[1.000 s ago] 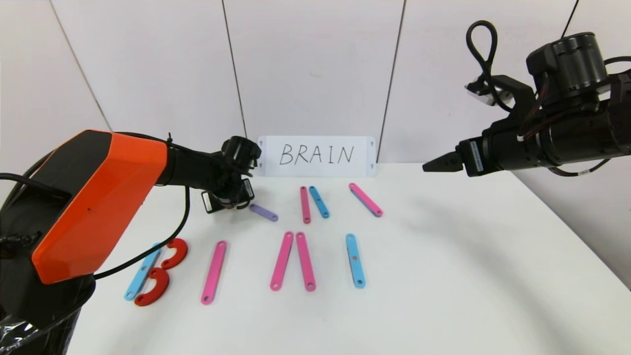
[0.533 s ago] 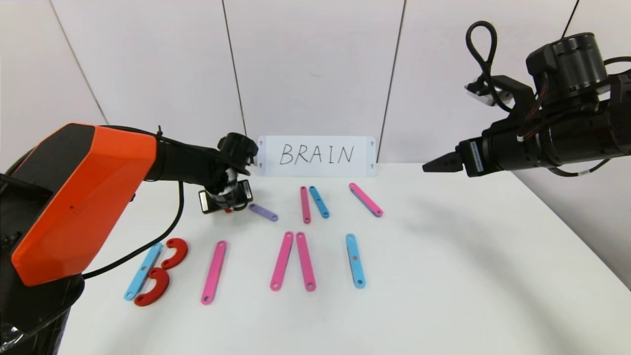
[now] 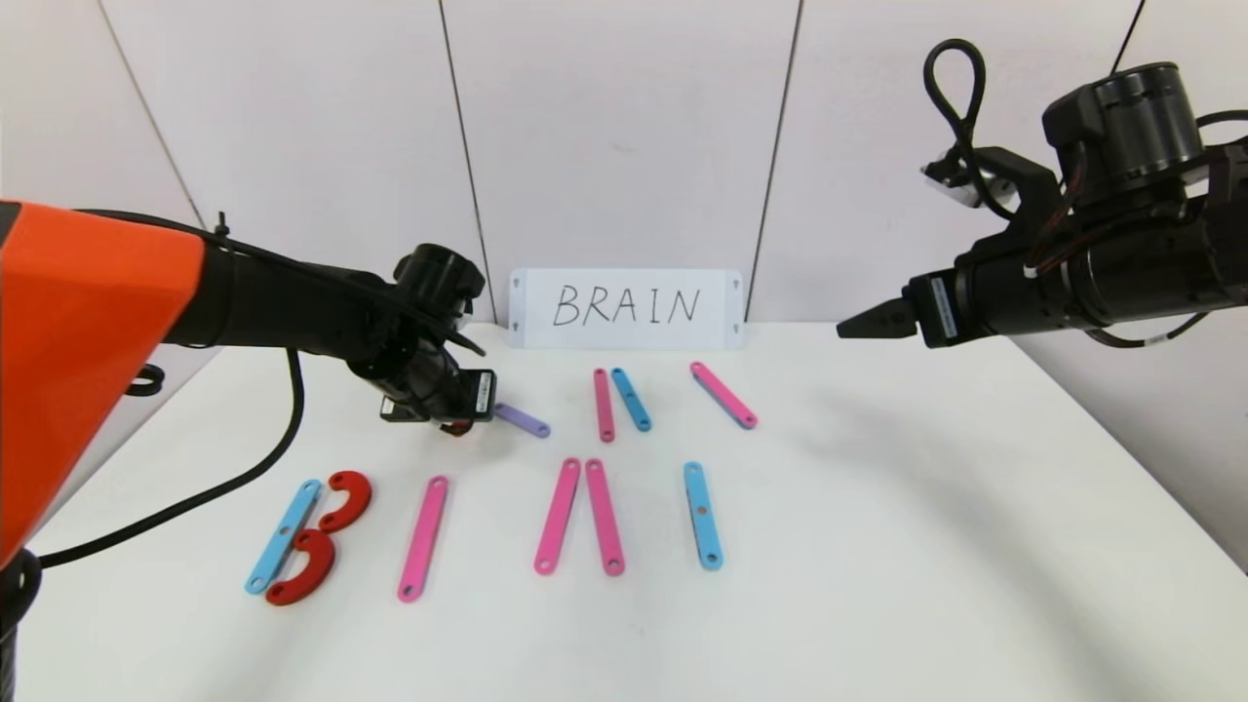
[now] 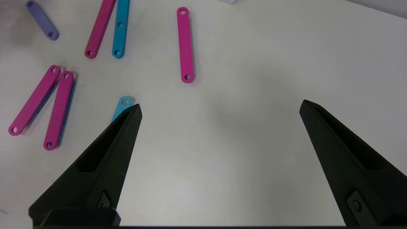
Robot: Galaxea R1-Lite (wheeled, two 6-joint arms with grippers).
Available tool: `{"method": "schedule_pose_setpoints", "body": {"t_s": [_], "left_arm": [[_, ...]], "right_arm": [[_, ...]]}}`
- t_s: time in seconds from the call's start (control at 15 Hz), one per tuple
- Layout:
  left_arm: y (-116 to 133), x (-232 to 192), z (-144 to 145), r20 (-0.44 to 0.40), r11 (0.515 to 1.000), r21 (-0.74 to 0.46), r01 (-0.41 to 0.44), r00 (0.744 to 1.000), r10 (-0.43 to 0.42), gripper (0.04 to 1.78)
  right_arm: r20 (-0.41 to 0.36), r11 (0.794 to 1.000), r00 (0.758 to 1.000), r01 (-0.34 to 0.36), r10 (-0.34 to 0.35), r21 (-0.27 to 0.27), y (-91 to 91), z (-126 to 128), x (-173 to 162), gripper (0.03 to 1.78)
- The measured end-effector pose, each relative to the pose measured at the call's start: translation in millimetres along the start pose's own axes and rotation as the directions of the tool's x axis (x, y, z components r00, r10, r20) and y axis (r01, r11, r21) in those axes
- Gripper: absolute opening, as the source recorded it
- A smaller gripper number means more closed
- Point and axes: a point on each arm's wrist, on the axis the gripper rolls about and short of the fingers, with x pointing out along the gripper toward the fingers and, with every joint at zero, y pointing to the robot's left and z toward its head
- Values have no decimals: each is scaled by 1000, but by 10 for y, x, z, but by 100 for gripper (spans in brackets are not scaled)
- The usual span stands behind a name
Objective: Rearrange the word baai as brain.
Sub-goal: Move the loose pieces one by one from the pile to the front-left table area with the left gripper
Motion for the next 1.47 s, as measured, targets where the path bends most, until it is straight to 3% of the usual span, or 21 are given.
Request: {"method": "schedule_pose_setpoints", "body": {"t_s": [0.27,0.47,0.73,1.07,1.47], "left_arm": [[42,-201,-110,-21,981,189,40,999,-36,30],[60,-280,-198,-61,946,303,114,993,-100,30],[88,-318,-336,-137,888,432,155,985,-105,30],[43,-360,-473,-248,802,552,229,963,-105,30],[-183,-401,-559,-266,746,609,271,955,-130,30]], "right_arm": [[4,1000,1000,6,-6,4,-25,7,-7,174],[5,1000,1000,8,-8,6,-30,8,-8,174],[6,1000,1000,8,-8,7,-32,9,-10,174],[6,1000,1000,9,-9,7,-33,9,-10,174],[6,1000,1000,12,-12,9,-46,8,-13,174]]}}
